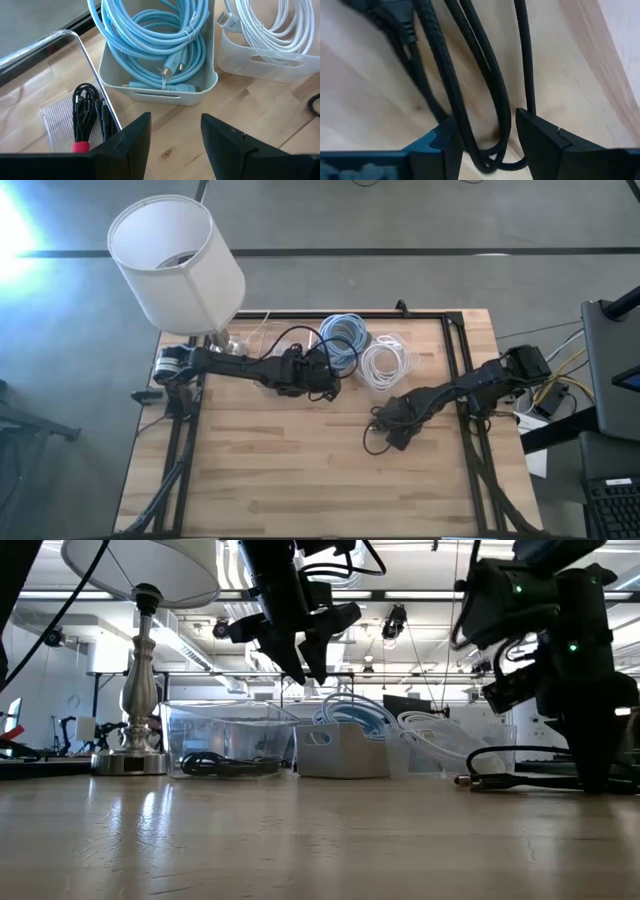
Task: Sort HDMI cables
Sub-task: Put the black HDMI cable into the left transparent bin
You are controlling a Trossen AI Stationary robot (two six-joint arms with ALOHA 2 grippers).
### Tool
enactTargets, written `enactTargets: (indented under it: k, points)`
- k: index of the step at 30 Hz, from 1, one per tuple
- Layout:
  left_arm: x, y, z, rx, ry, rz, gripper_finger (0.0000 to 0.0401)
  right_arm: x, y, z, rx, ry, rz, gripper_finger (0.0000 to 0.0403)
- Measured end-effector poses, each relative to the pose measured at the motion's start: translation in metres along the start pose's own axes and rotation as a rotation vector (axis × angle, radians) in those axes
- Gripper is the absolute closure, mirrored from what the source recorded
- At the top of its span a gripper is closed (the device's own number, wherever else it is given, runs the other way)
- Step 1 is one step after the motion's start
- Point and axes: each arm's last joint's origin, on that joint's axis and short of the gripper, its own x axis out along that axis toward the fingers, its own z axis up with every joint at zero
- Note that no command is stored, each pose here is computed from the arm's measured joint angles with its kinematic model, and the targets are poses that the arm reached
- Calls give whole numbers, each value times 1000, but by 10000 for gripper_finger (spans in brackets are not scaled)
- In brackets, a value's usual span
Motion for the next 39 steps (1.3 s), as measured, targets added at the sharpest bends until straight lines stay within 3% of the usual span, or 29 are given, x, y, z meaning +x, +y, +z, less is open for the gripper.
enactTargets:
  k: [6, 18, 27, 34, 39]
  points:
    - [0, 0, 0, 0, 0, 0, 224, 6, -3, -3, -1, 1, 0, 255]
    - [0, 0, 0, -1, -1, -1, 224, 7, 1, 0, -50, -32, 41, 385]
    - [0, 0, 1, 8, -24, 13, 224, -15, 22, 1, -95, -112, 127, 389]
    - [-9, 6, -1, 125, -89, 133, 224, -47, 46, 6, -158, -292, 140, 389]
    - [-19, 13, -9, 202, -174, 316, 224, -63, 53, 12, -181, -412, 109, 389]
